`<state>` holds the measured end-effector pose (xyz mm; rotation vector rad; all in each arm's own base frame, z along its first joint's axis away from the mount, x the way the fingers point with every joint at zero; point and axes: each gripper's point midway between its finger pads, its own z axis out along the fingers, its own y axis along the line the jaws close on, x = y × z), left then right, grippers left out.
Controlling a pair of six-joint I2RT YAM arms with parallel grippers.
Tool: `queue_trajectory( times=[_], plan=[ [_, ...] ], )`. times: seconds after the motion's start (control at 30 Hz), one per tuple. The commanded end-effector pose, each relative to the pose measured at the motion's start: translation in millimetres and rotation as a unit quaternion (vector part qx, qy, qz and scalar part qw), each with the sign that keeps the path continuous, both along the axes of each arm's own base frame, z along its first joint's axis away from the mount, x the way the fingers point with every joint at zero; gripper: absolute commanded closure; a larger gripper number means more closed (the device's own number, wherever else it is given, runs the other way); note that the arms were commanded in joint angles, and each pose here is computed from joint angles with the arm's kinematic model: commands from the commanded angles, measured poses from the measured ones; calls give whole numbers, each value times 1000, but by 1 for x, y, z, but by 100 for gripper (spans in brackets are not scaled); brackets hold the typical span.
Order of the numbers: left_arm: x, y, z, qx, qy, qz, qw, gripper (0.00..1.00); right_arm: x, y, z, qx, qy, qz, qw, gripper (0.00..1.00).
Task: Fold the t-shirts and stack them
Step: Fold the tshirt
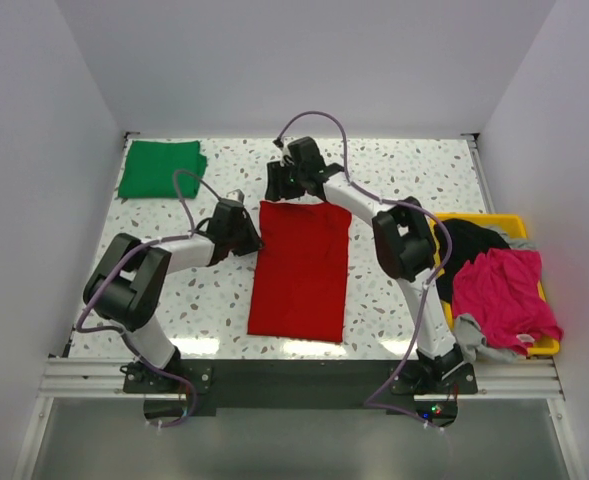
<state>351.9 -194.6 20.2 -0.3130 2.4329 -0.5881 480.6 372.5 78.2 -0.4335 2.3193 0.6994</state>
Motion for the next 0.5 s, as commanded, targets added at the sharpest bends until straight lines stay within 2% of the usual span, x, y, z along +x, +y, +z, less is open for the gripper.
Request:
queue_trajectory(
  times=[0.0, 0.3, 0.37, 0.47],
  plan=[
    [18, 1, 8, 8, -21, 0, 1000, 80, 8, 25, 27, 15, -43, 21, 999, 48],
    [12, 9, -6, 28, 1, 11, 1000, 83, 13, 28, -4, -29, -35, 8, 999, 49],
    [10, 10, -10, 31, 8, 13, 999, 84, 11, 28, -5, -29, -34, 10, 999, 51],
    [8, 11, -16, 33, 16, 16, 999, 85, 8, 27, -6, -30, -33, 6, 999, 61]
  ],
)
